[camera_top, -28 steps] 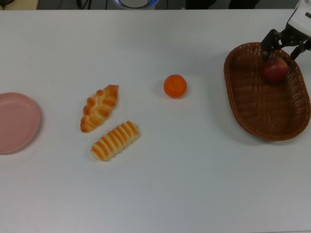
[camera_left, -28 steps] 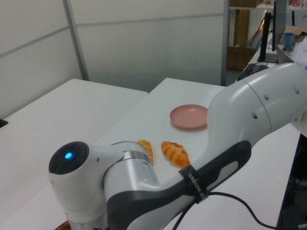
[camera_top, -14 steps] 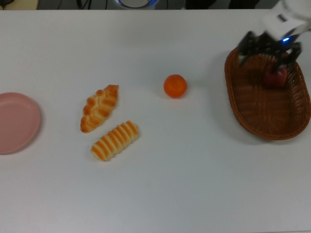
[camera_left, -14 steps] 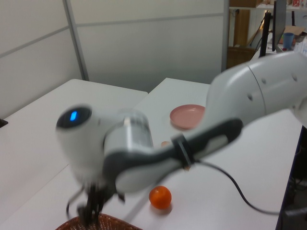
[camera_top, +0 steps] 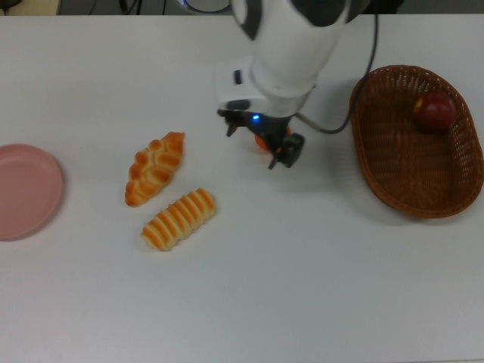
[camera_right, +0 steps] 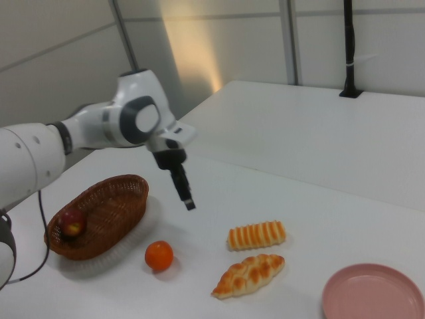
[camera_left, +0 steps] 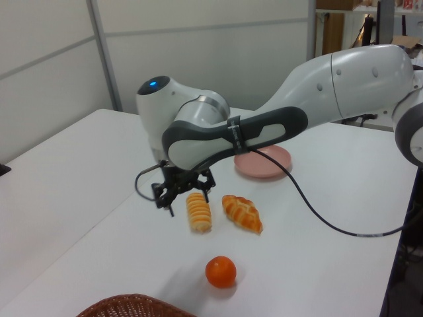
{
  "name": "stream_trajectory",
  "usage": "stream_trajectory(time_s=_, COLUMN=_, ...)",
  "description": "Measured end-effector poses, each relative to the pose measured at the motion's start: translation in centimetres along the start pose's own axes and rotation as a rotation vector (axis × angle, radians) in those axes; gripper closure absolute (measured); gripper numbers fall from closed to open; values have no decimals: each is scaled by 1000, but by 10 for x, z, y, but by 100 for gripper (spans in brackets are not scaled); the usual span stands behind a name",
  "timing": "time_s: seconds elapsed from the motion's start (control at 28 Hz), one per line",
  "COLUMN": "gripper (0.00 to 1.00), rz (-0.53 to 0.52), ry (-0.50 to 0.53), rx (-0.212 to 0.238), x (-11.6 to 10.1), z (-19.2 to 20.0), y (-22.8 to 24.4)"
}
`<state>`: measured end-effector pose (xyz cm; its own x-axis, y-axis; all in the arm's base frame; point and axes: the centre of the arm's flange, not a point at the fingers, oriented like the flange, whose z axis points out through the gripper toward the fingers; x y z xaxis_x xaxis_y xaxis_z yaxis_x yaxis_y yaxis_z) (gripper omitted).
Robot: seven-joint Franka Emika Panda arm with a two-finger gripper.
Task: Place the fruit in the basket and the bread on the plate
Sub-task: 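Move to the striped bread roll and grasp it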
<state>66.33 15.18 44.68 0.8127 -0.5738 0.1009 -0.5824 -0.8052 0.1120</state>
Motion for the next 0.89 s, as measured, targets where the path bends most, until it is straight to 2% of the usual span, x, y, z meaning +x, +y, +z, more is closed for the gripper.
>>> stream_trajectory(time_s=0.18, gripper=0, rz=84, ry=-1, rx=12, x=33, z=30, y=20)
stream_trajectory(time_s=0.46, gripper=0, rz=259, ry=12, rx=56, x=91, z=71, y=62)
stream_trajectory(time_s=0.64, gripper=0, rz=294, ry=30, rx=86, x=109, z=89, y=71)
stream_trajectory(time_s=0.79, gripper=0, rz=293, ry=17, rx=75, x=110, z=109, y=69)
stream_trajectory(time_s=0.89, gripper=0, rz=289, ry=19, rx=85, x=110, z=127, y=64)
